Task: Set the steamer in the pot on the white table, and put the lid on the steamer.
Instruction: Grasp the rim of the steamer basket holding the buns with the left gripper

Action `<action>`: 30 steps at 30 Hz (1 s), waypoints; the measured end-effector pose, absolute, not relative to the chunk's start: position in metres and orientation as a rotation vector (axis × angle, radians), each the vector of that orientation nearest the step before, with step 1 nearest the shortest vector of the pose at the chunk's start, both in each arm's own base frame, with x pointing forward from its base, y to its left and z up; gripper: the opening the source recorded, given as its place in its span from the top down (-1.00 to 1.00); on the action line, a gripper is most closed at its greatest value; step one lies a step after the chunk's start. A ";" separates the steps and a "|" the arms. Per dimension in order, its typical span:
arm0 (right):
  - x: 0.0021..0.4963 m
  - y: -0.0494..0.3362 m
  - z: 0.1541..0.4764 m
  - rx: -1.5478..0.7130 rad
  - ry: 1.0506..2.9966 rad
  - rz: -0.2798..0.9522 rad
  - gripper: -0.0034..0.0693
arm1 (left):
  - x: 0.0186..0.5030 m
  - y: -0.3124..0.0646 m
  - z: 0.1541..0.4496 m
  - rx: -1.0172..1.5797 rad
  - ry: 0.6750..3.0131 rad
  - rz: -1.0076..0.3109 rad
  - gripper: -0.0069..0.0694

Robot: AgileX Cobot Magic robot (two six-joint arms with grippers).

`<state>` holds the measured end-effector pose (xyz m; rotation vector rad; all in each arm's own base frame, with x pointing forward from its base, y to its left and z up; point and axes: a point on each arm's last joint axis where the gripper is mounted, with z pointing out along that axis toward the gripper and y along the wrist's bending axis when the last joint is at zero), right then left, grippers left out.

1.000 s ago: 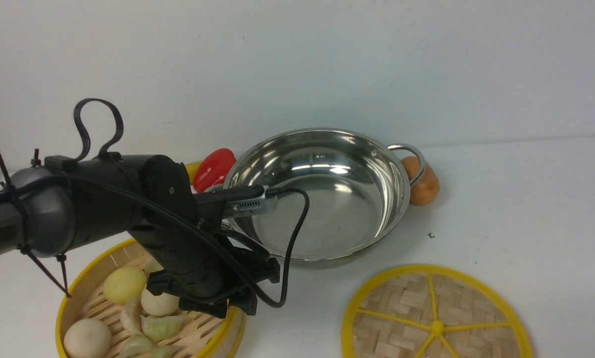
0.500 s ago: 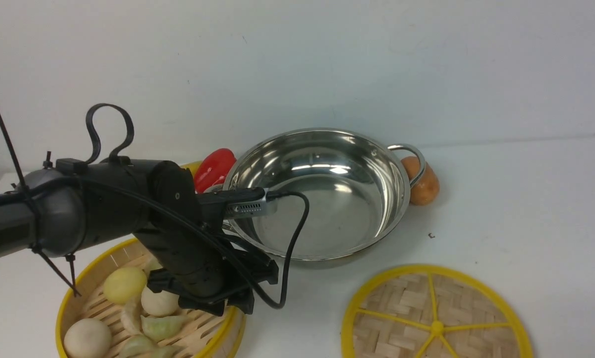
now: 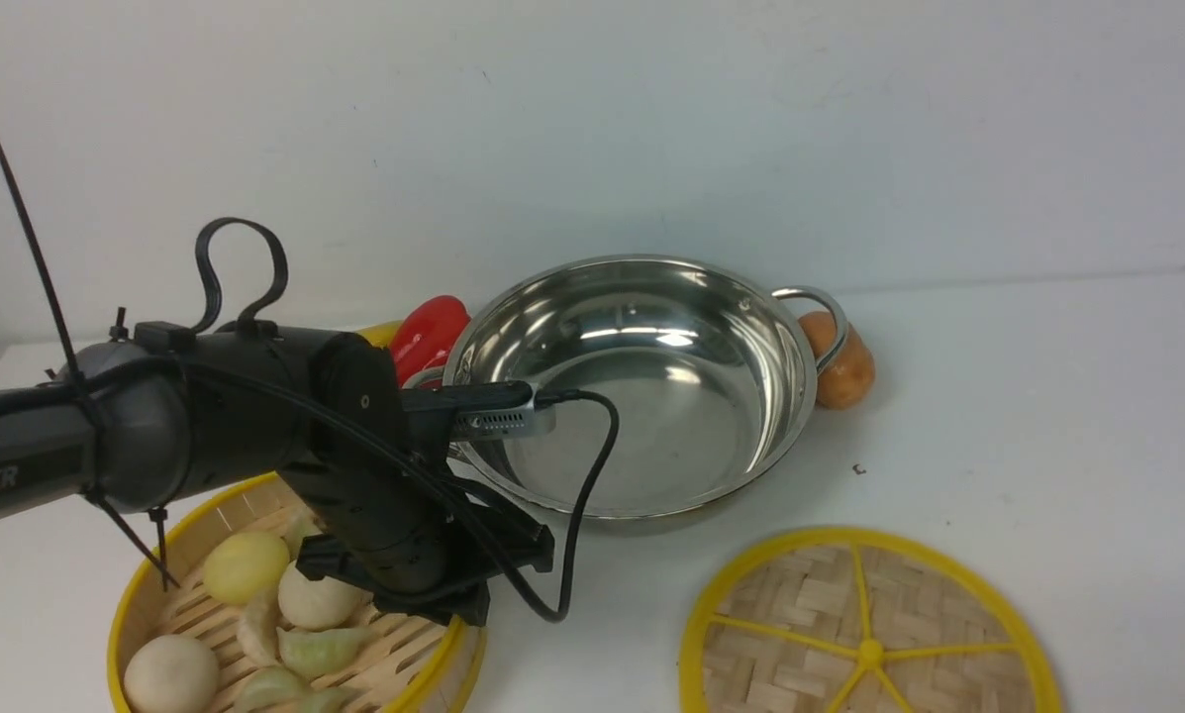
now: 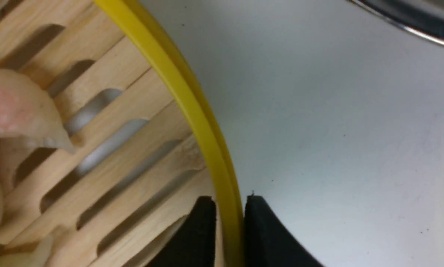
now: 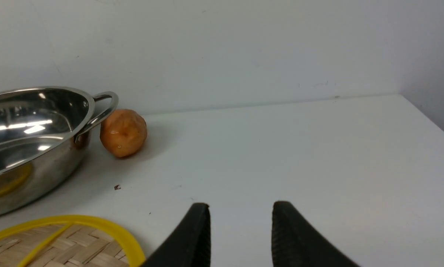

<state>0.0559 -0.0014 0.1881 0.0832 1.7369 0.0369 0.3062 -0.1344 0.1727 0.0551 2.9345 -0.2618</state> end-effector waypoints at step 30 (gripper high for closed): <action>0.056 -0.001 0.188 0.083 1.737 0.037 0.22 | 0.297 -0.111 0.226 0.023 2.954 -0.188 0.67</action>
